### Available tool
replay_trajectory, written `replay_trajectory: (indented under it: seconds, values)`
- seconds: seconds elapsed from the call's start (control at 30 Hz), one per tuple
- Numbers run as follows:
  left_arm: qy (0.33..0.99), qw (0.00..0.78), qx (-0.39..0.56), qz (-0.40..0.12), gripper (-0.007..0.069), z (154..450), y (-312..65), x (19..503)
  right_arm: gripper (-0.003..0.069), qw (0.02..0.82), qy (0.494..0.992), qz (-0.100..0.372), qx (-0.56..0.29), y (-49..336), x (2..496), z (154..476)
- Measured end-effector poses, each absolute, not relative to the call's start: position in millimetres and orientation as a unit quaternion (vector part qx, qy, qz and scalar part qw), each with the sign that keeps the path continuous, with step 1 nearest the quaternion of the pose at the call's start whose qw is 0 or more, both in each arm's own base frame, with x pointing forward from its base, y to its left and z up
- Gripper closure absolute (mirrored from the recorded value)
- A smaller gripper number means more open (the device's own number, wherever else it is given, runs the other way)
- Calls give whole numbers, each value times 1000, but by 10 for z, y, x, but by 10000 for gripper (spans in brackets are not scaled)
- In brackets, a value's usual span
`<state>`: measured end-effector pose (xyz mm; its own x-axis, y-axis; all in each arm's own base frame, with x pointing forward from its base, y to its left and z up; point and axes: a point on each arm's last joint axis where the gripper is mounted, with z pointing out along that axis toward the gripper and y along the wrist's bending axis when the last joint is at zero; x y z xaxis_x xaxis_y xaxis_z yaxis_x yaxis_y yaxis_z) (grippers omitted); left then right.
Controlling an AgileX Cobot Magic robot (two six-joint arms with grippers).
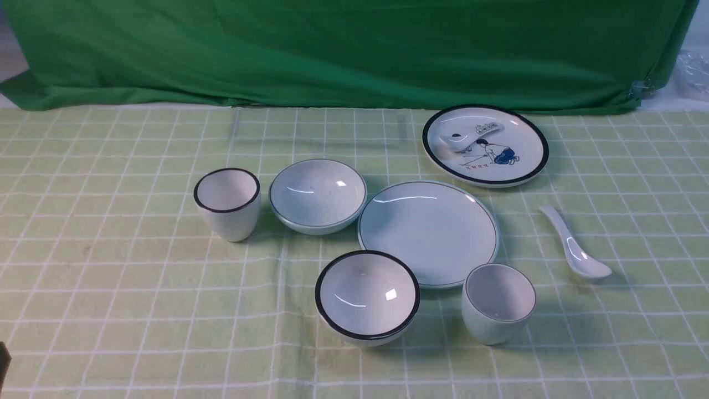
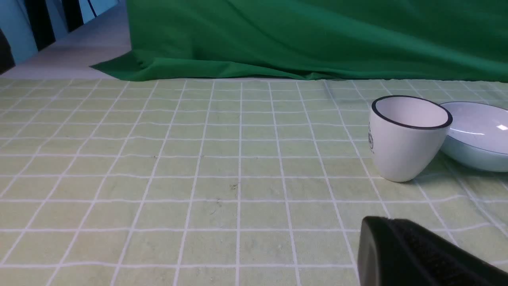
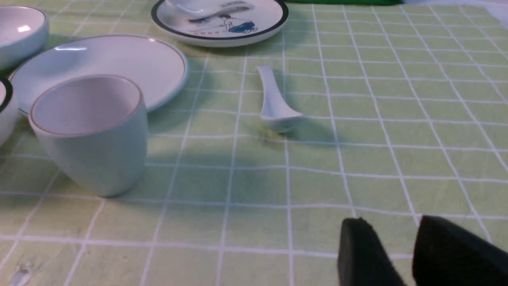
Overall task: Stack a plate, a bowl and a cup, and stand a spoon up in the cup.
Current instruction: Use the left arm to grab a blue rice bowl
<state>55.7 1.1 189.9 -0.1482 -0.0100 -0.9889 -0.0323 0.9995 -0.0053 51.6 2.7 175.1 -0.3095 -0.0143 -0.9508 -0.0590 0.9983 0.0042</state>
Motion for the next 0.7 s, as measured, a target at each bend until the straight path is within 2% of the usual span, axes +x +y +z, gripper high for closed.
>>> replay_trajectory:
  seconds: [0.7]
  values:
    - [750, 661, -22, 0, 604, 1920, 10, 560, 413, 587, 809, 19, -23, 27, 516, 1751]
